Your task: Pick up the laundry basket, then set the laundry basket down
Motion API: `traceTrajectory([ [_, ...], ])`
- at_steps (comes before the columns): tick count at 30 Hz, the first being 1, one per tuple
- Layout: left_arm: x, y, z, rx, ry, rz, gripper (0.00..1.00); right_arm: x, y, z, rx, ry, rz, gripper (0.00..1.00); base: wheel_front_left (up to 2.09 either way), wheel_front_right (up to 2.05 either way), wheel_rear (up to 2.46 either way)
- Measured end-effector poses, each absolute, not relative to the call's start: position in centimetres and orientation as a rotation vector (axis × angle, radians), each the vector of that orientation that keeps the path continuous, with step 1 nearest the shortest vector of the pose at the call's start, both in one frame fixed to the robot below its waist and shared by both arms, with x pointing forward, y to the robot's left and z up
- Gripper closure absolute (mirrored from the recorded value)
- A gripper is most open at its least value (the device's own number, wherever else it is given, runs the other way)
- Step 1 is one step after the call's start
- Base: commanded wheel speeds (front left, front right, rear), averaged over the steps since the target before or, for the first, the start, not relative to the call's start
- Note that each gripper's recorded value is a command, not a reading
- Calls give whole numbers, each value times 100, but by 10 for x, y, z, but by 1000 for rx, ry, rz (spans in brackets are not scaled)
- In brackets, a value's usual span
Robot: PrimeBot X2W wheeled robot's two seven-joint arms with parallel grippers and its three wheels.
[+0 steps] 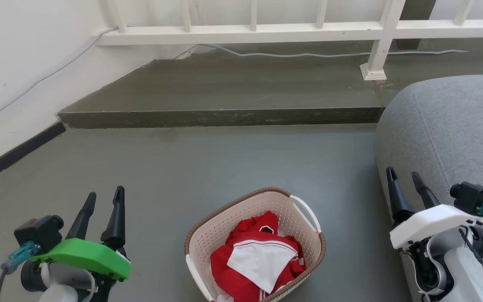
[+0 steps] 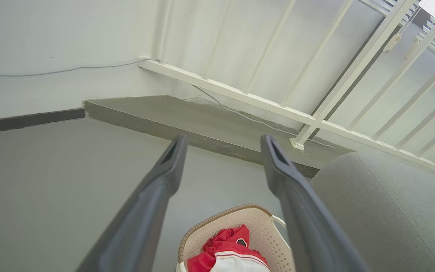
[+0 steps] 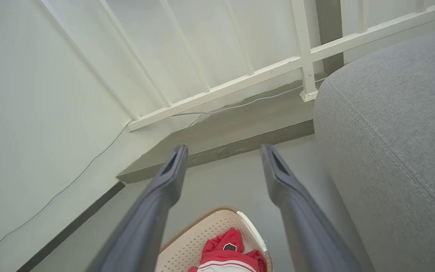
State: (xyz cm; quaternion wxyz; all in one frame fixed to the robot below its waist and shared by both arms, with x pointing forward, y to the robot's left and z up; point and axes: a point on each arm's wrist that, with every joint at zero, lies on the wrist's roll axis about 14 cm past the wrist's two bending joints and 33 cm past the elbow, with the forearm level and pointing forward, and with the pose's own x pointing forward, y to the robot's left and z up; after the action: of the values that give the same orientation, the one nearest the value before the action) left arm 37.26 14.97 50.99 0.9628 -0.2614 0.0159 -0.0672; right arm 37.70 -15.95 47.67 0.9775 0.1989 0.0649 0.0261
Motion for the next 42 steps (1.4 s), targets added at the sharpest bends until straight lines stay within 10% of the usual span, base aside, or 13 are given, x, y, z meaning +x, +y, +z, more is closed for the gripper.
traceTrajectory([
  [42, 362, 119, 498, -142, -7, -238, 0, 371, -144, 485, -19, 7, 91, 0, 0, 0, 0],
])
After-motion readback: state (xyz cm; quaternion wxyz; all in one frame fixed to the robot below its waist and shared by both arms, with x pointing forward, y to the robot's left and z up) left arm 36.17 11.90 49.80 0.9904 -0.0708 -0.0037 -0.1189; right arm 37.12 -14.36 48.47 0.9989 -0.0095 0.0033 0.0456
